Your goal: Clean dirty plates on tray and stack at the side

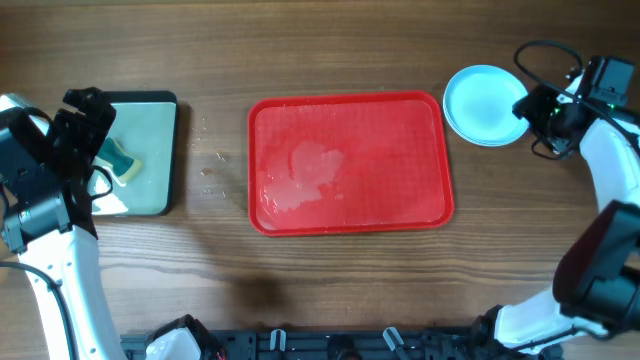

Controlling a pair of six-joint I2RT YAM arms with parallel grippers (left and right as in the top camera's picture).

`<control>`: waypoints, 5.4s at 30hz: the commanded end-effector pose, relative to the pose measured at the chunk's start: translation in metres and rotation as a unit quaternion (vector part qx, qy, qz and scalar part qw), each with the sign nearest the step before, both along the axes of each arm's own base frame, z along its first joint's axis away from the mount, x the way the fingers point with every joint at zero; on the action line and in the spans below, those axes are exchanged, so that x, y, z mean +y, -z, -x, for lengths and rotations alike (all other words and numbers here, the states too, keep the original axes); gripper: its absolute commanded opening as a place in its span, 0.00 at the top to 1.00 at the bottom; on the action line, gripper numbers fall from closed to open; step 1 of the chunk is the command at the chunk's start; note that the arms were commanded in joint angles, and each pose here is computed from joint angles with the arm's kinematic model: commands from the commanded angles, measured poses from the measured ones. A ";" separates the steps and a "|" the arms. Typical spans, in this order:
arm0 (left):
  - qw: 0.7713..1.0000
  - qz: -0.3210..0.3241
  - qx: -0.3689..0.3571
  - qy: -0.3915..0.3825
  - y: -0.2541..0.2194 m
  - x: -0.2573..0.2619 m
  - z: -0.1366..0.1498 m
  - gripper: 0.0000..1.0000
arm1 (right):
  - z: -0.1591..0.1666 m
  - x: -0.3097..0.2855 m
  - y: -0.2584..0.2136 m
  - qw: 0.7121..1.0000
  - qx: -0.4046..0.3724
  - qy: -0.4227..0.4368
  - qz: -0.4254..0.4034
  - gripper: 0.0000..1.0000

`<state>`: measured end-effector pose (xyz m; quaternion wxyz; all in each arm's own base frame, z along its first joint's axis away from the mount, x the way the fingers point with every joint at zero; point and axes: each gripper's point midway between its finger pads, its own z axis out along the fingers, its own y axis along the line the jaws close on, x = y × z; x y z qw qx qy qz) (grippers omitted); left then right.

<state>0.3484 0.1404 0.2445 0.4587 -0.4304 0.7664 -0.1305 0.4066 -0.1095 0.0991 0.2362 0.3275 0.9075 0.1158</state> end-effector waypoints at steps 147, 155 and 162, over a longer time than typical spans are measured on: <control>0.941 -0.198 -0.051 0.270 0.133 -0.153 0.105 0.00 | 0.161 0.127 -0.076 0.801 -0.489 -0.186 0.290 0.00; 0.916 -0.236 -0.192 0.260 0.100 -0.165 0.102 0.00 | 0.161 0.127 -0.076 0.801 -0.489 -0.186 0.290 0.00; 0.907 -0.252 -0.239 0.237 0.081 -0.161 0.103 0.00 | 0.161 0.127 -0.076 0.801 -0.489 -0.186 0.290 0.00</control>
